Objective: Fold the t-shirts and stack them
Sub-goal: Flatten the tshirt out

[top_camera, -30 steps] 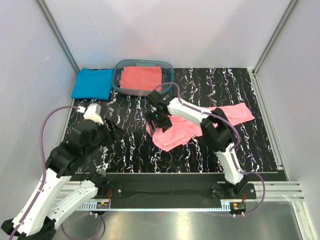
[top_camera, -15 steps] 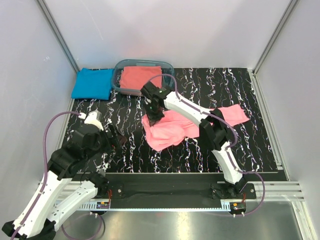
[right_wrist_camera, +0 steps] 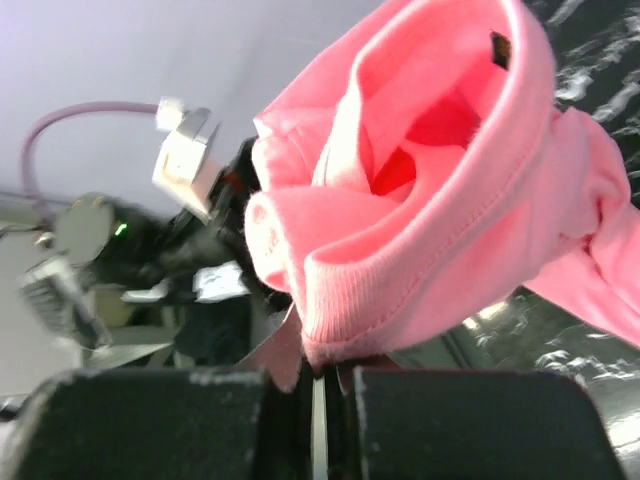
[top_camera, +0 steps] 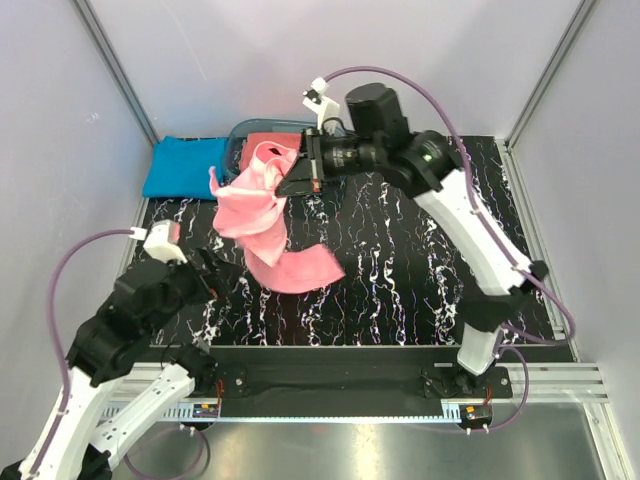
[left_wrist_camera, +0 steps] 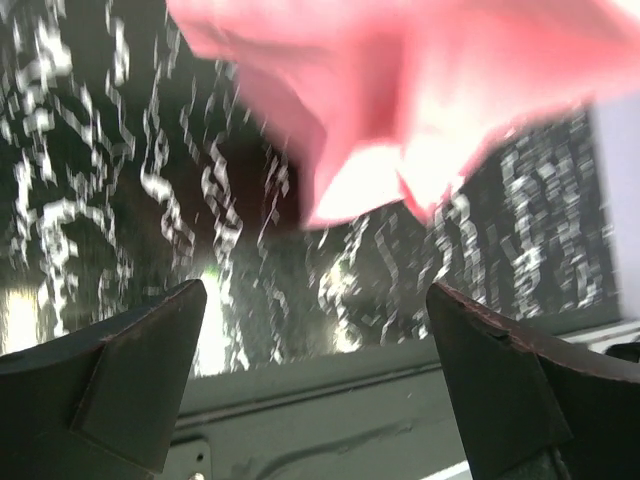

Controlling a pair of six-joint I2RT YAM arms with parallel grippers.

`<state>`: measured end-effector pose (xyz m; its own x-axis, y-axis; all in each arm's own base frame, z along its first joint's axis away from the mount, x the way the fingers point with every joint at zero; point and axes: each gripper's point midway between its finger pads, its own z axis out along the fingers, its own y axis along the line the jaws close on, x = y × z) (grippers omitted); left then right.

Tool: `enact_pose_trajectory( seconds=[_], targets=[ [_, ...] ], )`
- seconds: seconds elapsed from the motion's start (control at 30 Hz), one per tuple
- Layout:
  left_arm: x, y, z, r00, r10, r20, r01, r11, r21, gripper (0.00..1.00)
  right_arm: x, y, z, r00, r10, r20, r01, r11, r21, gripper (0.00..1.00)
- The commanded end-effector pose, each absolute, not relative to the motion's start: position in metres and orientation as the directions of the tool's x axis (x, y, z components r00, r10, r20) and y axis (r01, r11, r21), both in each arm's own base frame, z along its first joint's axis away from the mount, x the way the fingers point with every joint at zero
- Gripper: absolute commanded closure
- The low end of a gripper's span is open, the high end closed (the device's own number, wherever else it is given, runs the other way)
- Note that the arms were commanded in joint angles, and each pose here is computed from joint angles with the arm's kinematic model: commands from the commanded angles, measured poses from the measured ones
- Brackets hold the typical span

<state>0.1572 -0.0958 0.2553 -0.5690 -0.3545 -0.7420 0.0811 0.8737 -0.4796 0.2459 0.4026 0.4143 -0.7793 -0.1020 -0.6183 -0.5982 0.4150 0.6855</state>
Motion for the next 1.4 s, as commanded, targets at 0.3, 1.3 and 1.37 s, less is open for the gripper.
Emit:
enact_pose_trajectory(
  seconds=[0.3,1.3,1.37],
  targets=[
    [0.14,-0.064,0.316,-0.384,-0.481,-0.788,0.076,0.834,-0.546,0.02,0.287,0.337,0.48,-0.837,0.296,-0.46,-0.437,0.144,0.888,1.0],
    [0.259,-0.211,0.113,-0.919,-0.071,-0.388,0.085,0.925,-0.37,0.05,0.376,0.128,0.084,-0.933,0.261,-0.248,0.166,0.923,0.347,0.35],
    [0.261,-0.212,0.112,-0.924,-0.052,-0.378,0.097,0.926,-0.365,0.05,0.383,0.123,0.076,-0.94,0.233,-0.249,0.153,0.941,0.303,0.38]
  ],
)
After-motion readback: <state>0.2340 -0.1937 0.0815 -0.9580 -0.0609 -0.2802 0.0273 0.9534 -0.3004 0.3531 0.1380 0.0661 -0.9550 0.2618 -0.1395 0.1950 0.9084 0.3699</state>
